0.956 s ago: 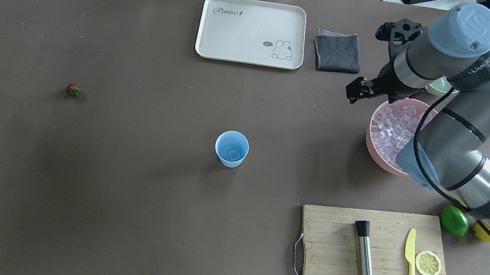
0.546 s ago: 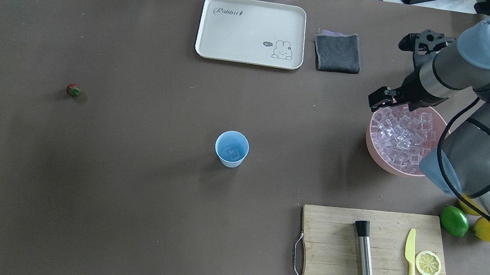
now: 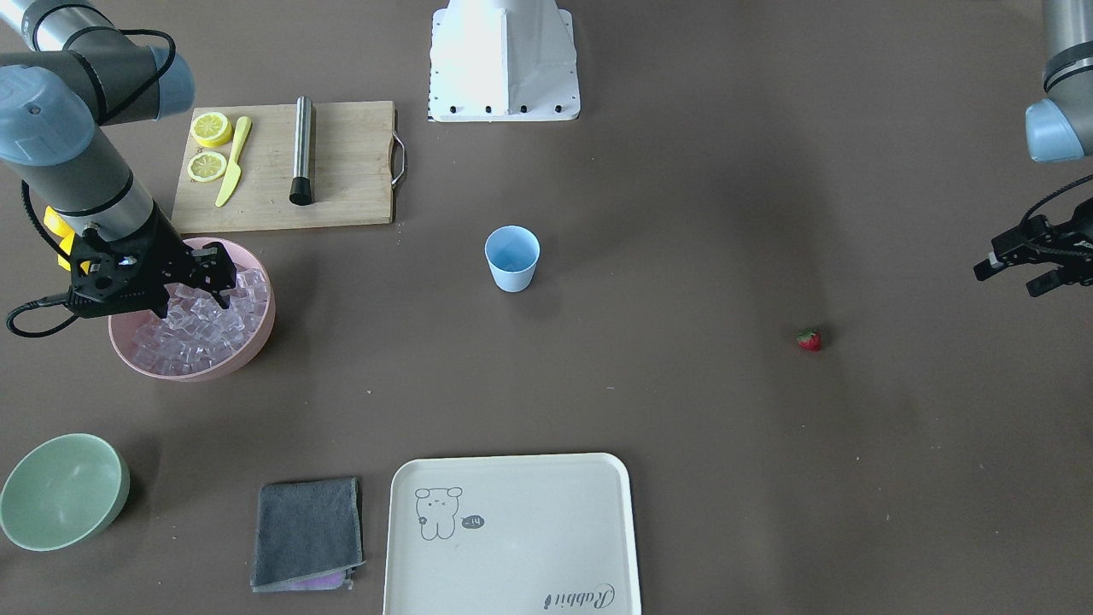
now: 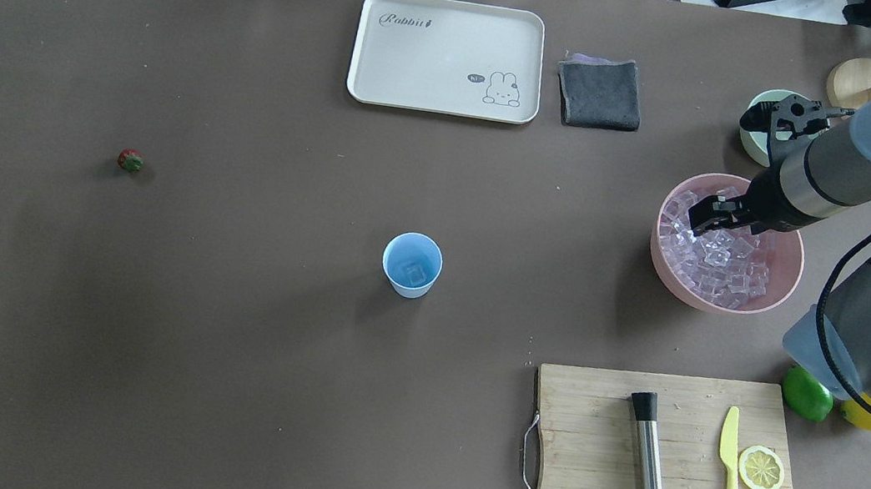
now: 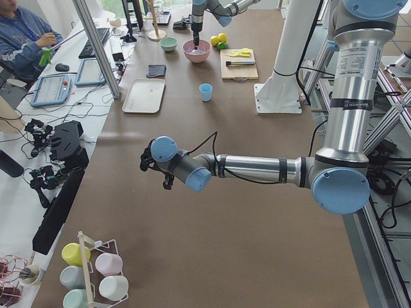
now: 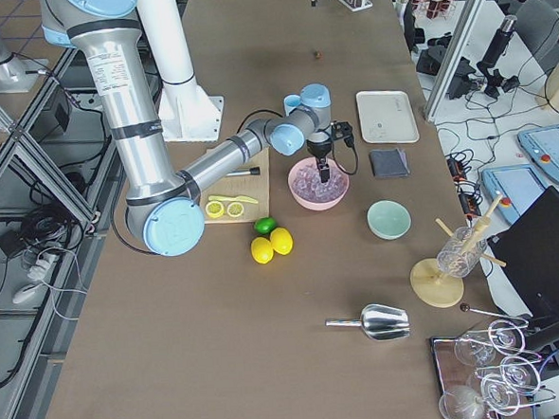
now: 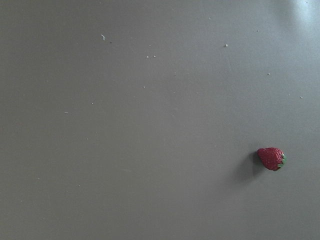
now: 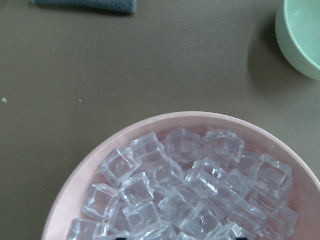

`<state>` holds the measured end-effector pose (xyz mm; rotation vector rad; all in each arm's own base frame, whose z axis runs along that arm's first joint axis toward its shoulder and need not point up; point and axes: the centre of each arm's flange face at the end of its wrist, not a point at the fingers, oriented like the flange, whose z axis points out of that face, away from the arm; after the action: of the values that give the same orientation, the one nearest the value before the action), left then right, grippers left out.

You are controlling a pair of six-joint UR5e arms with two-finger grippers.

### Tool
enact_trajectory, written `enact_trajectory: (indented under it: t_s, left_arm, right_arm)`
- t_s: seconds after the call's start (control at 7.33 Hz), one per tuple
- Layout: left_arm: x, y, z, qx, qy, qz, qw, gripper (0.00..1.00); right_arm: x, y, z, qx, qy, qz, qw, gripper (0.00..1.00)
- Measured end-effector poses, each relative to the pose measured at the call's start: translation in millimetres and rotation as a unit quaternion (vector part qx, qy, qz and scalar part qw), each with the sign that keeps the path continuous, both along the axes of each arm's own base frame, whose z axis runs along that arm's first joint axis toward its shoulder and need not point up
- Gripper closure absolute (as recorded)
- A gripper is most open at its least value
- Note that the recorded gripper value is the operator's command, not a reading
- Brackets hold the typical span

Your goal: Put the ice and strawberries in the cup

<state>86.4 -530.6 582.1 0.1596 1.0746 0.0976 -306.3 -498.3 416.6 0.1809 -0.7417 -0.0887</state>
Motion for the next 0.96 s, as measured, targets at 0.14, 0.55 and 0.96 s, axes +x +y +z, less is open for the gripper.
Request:
enact_trajectory:
  t_s: [0.14,0.55,0.96]
  left_arm:
    - [0.3,0.1,-0.1,0.000,0.000,0.000,1.0000,0.02]
    - [0.4,0.0,-0.4,0.001,0.000,0.000,1.0000,0.02]
    - [0.5,-0.5,-1.4,0.001,0.000,0.000,1.0000,0.02]
  right_arm:
    - [-1.4,-1.2,7.1,-0.003,0.008,0.004,1.0000,0.23]
    - [1.4,-1.0,16.5,-0.008,0.015,0.008,0.9998,0.48]
    - [9.7,0.4,25.1,-0.014,0.018,0.012,0.9997,0.48]
